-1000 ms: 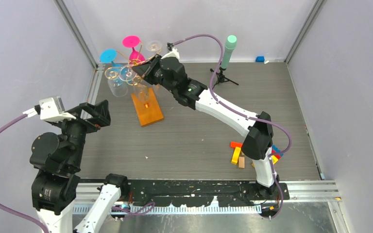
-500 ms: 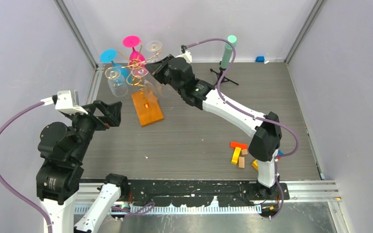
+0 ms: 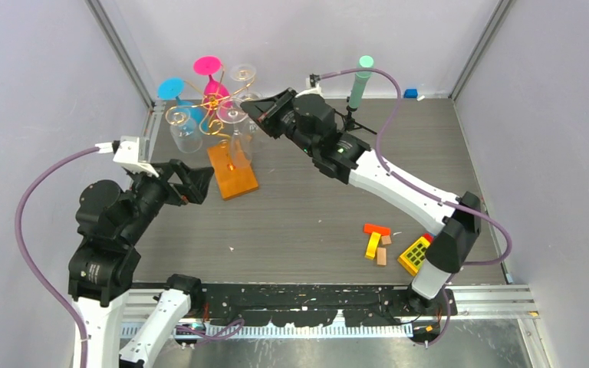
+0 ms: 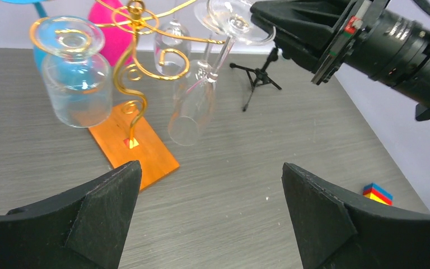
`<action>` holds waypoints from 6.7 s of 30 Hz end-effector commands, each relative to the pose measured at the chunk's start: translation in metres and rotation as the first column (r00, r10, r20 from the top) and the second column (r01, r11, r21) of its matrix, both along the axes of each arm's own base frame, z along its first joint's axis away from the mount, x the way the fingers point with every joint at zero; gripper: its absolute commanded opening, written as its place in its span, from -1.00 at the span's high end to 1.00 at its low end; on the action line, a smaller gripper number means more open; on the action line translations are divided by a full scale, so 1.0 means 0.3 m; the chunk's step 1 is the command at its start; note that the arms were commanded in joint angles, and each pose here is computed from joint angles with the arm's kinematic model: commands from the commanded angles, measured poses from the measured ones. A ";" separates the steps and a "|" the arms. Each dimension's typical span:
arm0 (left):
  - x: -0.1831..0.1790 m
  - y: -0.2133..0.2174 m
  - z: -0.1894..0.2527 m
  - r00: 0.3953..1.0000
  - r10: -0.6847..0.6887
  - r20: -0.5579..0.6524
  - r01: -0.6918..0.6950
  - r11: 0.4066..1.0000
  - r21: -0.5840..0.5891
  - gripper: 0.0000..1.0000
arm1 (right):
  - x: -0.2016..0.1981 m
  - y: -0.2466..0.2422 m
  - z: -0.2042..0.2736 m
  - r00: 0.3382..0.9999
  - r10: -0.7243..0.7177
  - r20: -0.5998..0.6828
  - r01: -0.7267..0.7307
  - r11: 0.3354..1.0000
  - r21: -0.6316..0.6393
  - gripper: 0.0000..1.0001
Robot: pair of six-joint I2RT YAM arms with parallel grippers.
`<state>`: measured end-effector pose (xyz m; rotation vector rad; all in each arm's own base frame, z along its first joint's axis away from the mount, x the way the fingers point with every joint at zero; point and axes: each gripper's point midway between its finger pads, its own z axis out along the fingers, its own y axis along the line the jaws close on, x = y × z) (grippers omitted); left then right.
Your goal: Take the wine glass off the wine glass rack
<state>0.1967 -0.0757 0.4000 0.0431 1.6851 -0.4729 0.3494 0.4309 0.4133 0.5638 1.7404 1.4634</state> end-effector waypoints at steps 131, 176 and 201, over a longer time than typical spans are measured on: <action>-0.022 -0.246 0.127 0.916 -0.352 0.195 0.400 0.848 -0.348 -0.99 | -0.424 -0.549 0.158 0.916 -0.037 0.400 0.102 0.985 -0.142 0.99; 0.014 0.036 -0.201 0.998 0.053 0.033 -0.055 0.997 0.047 -0.99 | -0.133 -0.532 -0.622 0.838 0.297 -0.458 -0.493 0.051 -0.869 0.99; 0.035 0.100 -0.172 0.986 0.160 0.035 -0.162 0.984 0.074 -0.99 | 0.042 -0.496 -0.546 0.887 0.298 -0.352 -0.403 0.128 -0.906 0.03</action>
